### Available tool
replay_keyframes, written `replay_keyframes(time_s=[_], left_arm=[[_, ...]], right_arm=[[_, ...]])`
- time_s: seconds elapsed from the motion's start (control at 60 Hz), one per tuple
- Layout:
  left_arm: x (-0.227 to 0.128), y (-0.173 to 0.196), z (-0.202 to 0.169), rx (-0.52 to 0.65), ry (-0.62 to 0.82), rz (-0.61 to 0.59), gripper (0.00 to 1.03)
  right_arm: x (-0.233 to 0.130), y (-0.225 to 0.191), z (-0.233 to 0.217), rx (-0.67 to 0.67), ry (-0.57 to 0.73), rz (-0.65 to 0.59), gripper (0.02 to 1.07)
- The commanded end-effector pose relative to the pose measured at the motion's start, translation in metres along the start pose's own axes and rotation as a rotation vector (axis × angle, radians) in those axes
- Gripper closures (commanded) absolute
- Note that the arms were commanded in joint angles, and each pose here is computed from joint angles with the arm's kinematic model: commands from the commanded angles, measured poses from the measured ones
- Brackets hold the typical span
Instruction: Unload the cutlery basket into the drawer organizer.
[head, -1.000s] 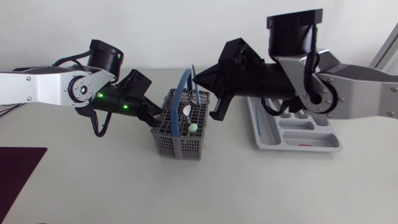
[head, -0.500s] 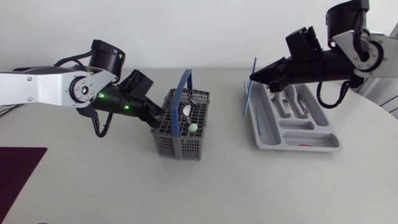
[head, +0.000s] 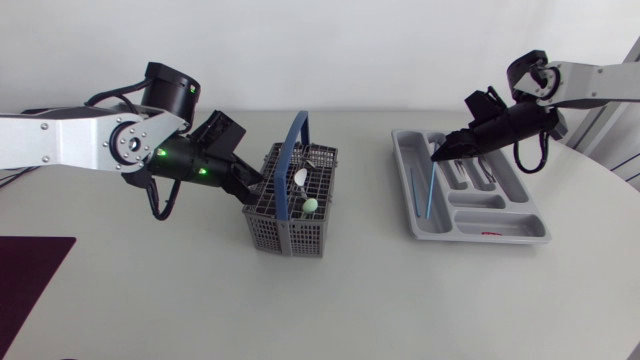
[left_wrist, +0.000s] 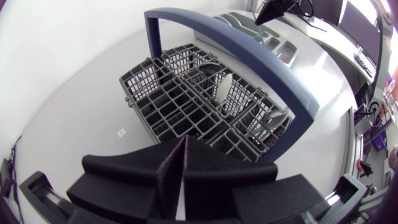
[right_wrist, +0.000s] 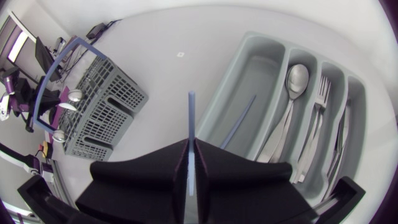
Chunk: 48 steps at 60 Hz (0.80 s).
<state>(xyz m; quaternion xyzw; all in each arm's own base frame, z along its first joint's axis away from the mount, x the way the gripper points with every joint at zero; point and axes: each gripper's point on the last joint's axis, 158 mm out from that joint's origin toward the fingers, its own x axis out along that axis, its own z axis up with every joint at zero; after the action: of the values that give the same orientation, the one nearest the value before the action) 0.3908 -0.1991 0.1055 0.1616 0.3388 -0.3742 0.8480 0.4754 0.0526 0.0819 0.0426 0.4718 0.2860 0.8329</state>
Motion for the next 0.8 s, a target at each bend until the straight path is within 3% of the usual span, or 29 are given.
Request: replay_keyframes(time_s=[0.0, 0.317, 0.35, 0.45, 0.467, 0.567, 0.683, 0.783], left_arm=[[-0.006, -0.004, 0.000, 0.006, -0.010, -0.004, 0.85], [-0.017, -0.007, 0.001, 0.011, -0.020, 0.004, 0.85], [-0.019, -0.006, 0.001, 0.011, -0.023, 0.007, 0.85], [-0.028, -0.006, 0.001, 0.012, -0.026, 0.014, 0.85], [-0.030, -0.006, 0.001, 0.011, -0.029, 0.017, 0.85], [-0.044, -0.004, 0.002, 0.016, -0.040, 0.034, 0.85], [-0.063, -0.013, -0.002, 0.047, -0.051, 0.041, 0.85], [-0.075, -0.036, -0.013, 0.106, -0.049, 0.017, 0.85]], right_arm=[[0.020, -0.015, -0.004, 0.075, 0.047, 0.002, 1.02], [0.076, -0.065, 0.024, 0.149, 0.040, -0.080, 1.00], [0.079, -0.068, 0.026, 0.154, 0.034, -0.089, 0.96], [0.078, -0.071, 0.032, 0.144, 0.014, -0.117, 0.64], [0.073, -0.070, 0.036, 0.137, 0.000, -0.122, 0.54], [0.041, -0.053, 0.052, 0.072, -0.098, -0.150, 0.25], [0.014, -0.003, 0.067, -0.068, -0.198, -0.141, 0.23], [0.013, 0.049, 0.070, -0.171, -0.225, -0.084, 0.25]])
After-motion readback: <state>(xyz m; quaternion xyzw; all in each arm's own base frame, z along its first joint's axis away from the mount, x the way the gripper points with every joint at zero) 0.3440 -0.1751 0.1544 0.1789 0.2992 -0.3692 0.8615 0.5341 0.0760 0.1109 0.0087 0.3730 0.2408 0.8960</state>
